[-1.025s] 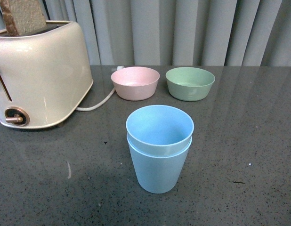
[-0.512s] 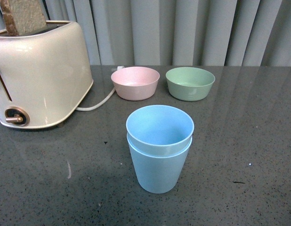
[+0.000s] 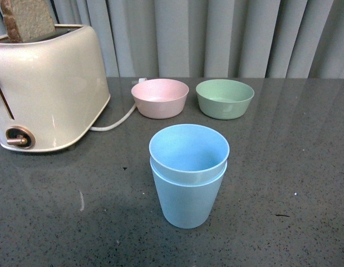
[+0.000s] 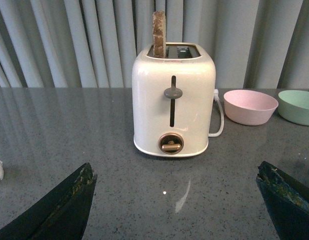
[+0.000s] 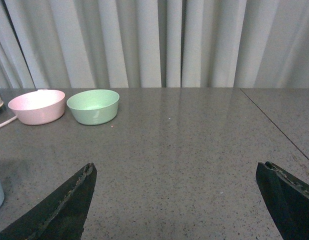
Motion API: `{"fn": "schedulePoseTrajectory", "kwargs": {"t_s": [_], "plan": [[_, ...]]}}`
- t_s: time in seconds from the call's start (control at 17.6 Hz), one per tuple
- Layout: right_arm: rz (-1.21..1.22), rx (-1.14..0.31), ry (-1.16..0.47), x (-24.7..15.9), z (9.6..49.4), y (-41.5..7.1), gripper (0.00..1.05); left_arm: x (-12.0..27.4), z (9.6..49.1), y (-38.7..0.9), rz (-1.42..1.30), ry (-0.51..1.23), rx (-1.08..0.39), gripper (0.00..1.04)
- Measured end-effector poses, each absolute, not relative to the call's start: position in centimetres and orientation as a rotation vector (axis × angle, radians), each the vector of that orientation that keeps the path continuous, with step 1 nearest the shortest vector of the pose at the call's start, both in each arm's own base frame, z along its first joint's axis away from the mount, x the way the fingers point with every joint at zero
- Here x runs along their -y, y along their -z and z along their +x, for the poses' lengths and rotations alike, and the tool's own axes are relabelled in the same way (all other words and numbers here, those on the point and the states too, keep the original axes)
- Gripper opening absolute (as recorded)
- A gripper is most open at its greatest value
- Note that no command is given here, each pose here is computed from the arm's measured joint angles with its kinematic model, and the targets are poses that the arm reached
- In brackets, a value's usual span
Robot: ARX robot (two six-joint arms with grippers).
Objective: Stack blue cups with both arms
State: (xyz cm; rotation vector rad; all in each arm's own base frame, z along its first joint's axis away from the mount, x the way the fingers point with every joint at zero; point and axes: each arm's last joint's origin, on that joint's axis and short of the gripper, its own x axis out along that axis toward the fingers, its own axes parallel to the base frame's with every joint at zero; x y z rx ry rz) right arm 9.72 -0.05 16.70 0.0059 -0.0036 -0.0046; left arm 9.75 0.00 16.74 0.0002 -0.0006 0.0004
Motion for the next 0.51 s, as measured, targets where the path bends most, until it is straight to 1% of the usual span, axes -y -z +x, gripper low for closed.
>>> {"fn": "schedulePoseTrajectory", "kwargs": {"t_s": [0.51], "plan": [[0.006,0.004,0.005,0.05,9.72,-16.70,0.98,0.00,9.75,-16.74,0.000,0.000,0.001,0.98]]}}
